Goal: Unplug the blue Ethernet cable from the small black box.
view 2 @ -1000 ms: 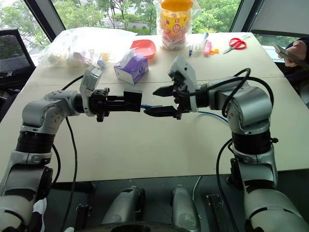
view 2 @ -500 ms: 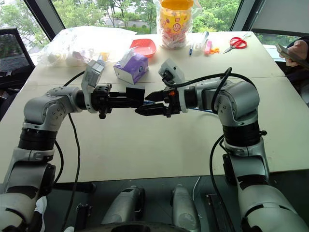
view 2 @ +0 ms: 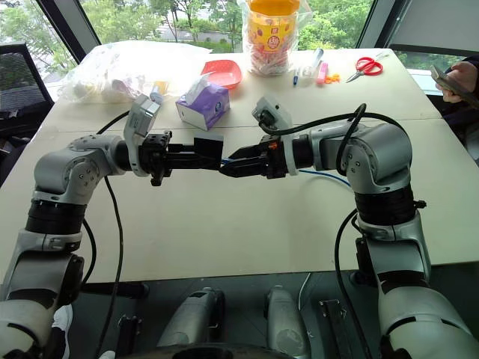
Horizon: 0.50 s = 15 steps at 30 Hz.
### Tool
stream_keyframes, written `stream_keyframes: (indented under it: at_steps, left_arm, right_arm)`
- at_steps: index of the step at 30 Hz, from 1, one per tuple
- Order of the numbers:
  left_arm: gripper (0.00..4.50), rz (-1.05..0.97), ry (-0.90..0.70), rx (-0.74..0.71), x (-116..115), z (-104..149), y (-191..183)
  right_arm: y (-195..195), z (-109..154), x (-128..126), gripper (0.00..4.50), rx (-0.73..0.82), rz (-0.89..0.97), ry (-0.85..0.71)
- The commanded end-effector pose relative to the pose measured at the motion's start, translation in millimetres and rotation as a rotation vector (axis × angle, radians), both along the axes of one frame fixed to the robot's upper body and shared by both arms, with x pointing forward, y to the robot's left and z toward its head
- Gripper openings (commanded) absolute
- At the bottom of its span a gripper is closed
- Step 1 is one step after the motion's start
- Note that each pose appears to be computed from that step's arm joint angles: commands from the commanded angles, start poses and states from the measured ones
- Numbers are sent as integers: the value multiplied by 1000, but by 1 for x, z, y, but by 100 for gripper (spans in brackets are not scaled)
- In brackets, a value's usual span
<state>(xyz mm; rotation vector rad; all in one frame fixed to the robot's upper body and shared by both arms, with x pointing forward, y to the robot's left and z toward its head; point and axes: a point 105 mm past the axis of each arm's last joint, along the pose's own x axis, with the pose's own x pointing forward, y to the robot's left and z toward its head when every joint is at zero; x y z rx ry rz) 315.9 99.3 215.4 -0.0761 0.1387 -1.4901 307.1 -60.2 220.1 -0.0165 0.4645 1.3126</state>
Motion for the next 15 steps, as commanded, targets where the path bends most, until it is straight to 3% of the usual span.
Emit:
stream_keyframes:
  at_steps: [1, 4, 6, 15]
  left_arm:
    - [51, -18, -42, -20, -5, 10, 0]
    - [51, -19, -43, -18, -5, 10, 0]
    - [51, -20, -44, -17, -5, 9, 0]
    - [51, -50, -44, 9, -11, 4, 1]
  right_arm:
    - [4, 12, -2, 258, 13, 28, -48]
    - [4, 12, -2, 167, 14, 28, -49]
    - [4, 12, -2, 73, 11, 28, -50]
    - [4, 11, -3, 73, -9, 39, -43]
